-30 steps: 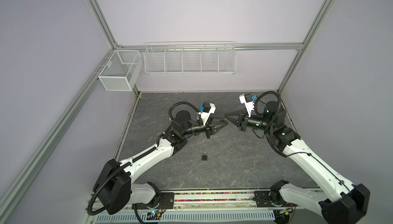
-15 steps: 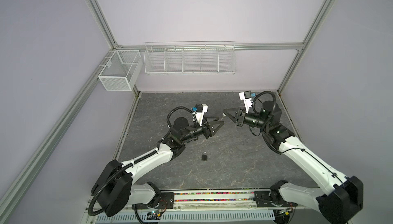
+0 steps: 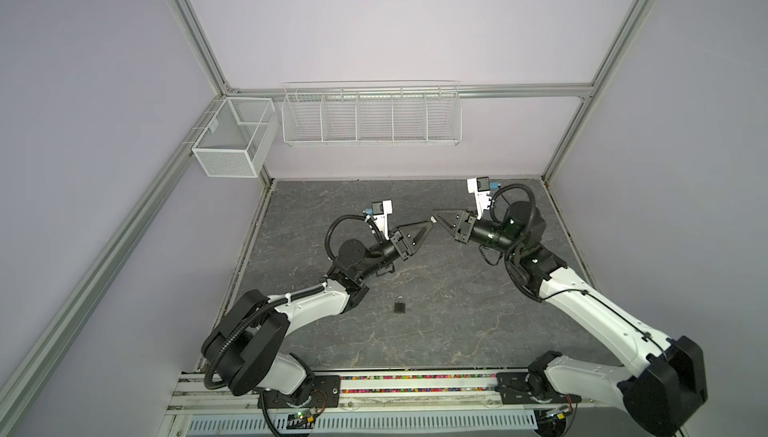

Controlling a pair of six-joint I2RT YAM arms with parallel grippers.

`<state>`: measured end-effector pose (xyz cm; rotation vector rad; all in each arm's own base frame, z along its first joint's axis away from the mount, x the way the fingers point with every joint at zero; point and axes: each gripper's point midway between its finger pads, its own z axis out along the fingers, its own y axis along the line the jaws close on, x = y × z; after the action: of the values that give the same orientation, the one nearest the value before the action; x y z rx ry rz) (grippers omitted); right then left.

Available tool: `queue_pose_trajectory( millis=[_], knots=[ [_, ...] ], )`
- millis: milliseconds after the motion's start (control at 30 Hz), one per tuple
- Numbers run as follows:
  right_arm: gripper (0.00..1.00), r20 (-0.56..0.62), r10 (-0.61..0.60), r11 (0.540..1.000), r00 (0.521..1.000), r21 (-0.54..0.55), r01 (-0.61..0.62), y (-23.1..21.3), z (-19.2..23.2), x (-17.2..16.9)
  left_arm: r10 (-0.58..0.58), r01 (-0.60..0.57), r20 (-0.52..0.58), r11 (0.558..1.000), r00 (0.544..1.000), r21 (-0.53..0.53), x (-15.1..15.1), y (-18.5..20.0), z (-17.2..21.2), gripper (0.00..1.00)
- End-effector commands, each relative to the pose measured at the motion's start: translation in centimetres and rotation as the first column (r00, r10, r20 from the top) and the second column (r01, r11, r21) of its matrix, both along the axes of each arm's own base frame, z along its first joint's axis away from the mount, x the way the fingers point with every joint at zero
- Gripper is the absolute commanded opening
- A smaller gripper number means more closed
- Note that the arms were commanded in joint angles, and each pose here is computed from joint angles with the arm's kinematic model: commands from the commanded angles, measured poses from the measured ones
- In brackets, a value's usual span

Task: Unlock with the key

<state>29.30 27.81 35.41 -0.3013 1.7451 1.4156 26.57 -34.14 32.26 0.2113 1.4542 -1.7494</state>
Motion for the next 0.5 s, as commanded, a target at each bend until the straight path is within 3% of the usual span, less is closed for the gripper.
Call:
queue_pose_trajectory(
  millis=[0, 300, 467],
  knots=[
    [0.07, -0.010, -0.031, 0.999, 0.999, 0.026, 0.031, 0.04, -0.21, 0.45, -0.016, 0.018, 0.012, 0.994, 1.000, -0.106, -0.63, 0.59, 2.24, 0.31],
    [0.07, -0.009, -0.059, 0.998, 0.998, 0.021, 0.059, -0.05, -0.43, 0.94, -0.009, 0.009, 0.007, 0.997, 1.000, -0.080, -0.60, 0.32, 2.24, 0.13],
    [0.07, 0.003, -0.073, 0.997, 0.997, 0.028, 0.073, -0.32, -0.02, 0.93, -0.006, 0.007, 0.006, 0.997, 1.000, -0.071, -0.54, 0.28, 2.19, 0.11]
  ],
)
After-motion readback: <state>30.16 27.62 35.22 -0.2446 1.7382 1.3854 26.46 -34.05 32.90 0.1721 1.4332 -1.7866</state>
